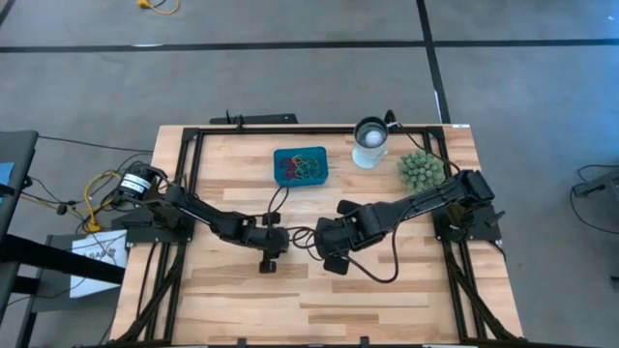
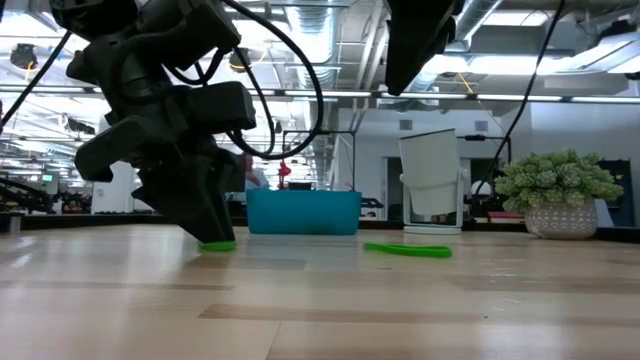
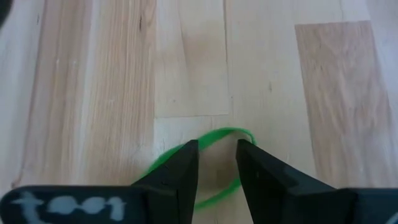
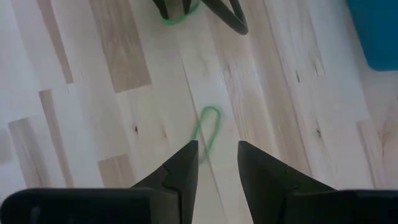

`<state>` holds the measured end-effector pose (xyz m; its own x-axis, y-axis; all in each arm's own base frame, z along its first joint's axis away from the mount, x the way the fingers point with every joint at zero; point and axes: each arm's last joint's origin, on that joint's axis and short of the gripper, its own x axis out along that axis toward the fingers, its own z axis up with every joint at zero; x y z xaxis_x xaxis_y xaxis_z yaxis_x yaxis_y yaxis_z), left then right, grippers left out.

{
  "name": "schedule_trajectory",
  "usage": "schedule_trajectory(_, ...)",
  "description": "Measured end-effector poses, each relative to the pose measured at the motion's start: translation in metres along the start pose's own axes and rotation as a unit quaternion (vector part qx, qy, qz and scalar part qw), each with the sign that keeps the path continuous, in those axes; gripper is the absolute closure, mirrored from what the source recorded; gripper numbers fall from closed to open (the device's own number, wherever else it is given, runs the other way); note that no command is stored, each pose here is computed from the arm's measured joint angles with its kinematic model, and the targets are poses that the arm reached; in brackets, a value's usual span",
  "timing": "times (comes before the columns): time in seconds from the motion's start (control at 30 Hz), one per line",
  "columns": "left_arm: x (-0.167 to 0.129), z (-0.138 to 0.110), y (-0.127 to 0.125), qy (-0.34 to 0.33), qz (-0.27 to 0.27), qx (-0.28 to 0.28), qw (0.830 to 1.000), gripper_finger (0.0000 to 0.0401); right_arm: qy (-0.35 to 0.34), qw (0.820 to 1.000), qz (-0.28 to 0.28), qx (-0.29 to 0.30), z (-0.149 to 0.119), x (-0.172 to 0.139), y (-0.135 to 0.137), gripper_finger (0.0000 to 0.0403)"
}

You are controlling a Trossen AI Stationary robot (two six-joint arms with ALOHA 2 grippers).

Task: Pick and place items into bin
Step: Put the green rubber band into the blue bin

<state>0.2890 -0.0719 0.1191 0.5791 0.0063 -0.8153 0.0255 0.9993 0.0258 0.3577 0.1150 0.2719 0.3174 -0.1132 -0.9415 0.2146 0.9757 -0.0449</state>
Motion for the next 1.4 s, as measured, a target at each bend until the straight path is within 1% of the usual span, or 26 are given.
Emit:
schedule_trajectory(0.13,-0.001,0.001,0.001,-0.004,0.007,0.004,1.0,0.0296,0.0,1.0,0.0,-0.001,0.0,0.0,0.0,0.0295)
schedule_trajectory(0.37,-0.002,0.0,0.003,-0.004,0.039,0.004,0.999,0.0296,0.0,1.0,0.0,-0.001,0.0,0.0,0.0,0.0295)
schedule_trajectory(0.77,-0.004,0.001,-0.009,-0.01,0.017,0.034,0.999,0.0296,0.0,1.0,0.0,-0.004,0.0,0.0,0.0,0.0295)
schedule_trajectory(1.03,-0.01,0.017,-0.018,-0.033,0.008,0.056,0.998,0.0296,0.0,1.0,0.0,-0.004,0.0,0.0,0.0,0.0295)
schedule_trajectory(1.1,-0.012,0.021,-0.02,-0.029,0.007,0.06,0.998,0.0296,0.0,1.0,0.0,-0.004,0.0,0.0,0.0,0.0295)
schedule_trajectory(1.4,-0.014,0.016,-0.021,0.006,0.013,0.039,0.999,0.0296,0.0,1.0,0.0,-0.004,0.0,0.0,0.0,0.0295)
